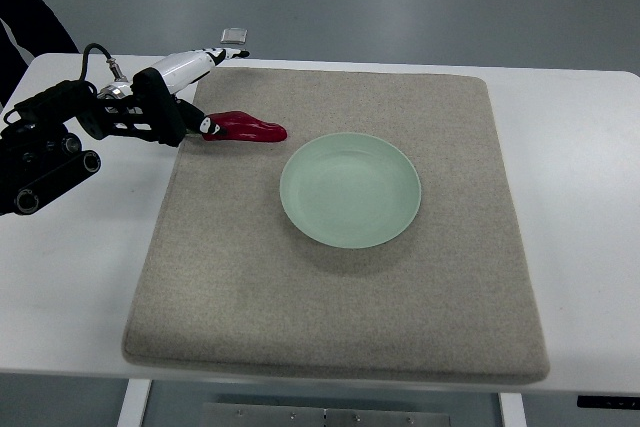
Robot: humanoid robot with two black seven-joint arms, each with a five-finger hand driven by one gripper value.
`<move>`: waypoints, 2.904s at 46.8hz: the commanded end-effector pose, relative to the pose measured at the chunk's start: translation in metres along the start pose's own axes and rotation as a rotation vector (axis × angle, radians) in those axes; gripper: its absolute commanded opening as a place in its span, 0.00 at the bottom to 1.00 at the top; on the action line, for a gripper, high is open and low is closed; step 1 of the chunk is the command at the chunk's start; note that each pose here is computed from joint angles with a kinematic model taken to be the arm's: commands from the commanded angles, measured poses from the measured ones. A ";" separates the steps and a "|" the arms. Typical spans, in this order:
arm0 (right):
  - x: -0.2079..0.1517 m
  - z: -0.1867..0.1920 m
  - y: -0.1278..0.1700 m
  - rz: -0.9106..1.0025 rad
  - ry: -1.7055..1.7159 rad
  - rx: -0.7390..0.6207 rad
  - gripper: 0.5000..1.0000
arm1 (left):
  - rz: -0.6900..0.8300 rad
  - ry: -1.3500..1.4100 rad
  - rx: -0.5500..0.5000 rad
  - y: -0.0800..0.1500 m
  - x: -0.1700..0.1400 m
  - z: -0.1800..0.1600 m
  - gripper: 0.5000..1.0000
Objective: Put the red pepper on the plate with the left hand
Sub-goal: 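Lower the left hand over the red pepper's stem end, then close the left hand fingers around the red pepper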
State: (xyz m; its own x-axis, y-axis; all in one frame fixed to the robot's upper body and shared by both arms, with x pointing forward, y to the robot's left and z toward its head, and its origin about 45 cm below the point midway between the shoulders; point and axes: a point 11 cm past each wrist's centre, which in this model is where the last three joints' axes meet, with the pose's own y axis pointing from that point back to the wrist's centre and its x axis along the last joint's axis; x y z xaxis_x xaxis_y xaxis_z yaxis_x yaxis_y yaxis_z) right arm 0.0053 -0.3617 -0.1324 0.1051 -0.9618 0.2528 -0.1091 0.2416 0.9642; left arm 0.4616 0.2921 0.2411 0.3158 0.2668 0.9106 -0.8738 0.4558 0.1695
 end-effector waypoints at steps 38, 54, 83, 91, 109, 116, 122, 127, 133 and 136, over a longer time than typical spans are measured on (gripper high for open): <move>0.000 0.000 0.000 0.001 0.000 0.000 0.86 | -0.069 -0.028 0.011 -0.011 -0.020 0.007 0.77; 0.000 0.000 0.000 0.001 0.000 0.000 0.86 | -0.070 -0.027 0.015 -0.015 -0.022 0.008 0.65; 0.000 0.000 0.000 0.001 -0.001 -0.002 0.86 | -0.075 -0.045 0.016 -0.013 -0.021 0.006 0.63; 0.000 0.000 0.000 0.001 0.000 0.000 0.86 | -0.081 -0.057 0.013 -0.013 -0.022 0.006 0.60; 0.000 0.000 0.000 0.001 0.000 0.000 0.86 | -0.102 -0.087 0.008 -0.013 -0.026 0.006 0.57; 0.000 -0.001 0.000 0.001 0.000 0.001 0.86 | -0.107 -0.096 0.008 -0.012 -0.027 0.005 0.57; 0.000 0.000 0.000 -0.001 -0.001 -0.001 0.86 | -0.108 -0.097 0.006 -0.012 -0.027 0.006 0.56; 0.000 0.000 0.000 -0.001 0.000 0.000 0.86 | -0.107 -0.098 0.008 -0.012 -0.027 0.005 0.53; 0.000 0.000 0.000 -0.001 0.000 0.000 0.86 | -0.107 -0.098 0.008 -0.012 -0.027 0.005 0.47; 0.000 0.000 0.000 -0.001 0.000 0.000 0.86 | -0.109 -0.098 0.008 -0.012 -0.027 0.005 0.47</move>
State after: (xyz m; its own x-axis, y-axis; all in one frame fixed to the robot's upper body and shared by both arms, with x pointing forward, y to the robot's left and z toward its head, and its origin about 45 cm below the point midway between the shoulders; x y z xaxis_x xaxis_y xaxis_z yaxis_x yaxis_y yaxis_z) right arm 0.0052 -0.3617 -0.1324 0.1050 -0.9620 0.2522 -0.1088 0.2410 0.9644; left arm 0.4616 0.2749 0.2166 0.3704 0.1327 0.9194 -0.8398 0.4707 0.2704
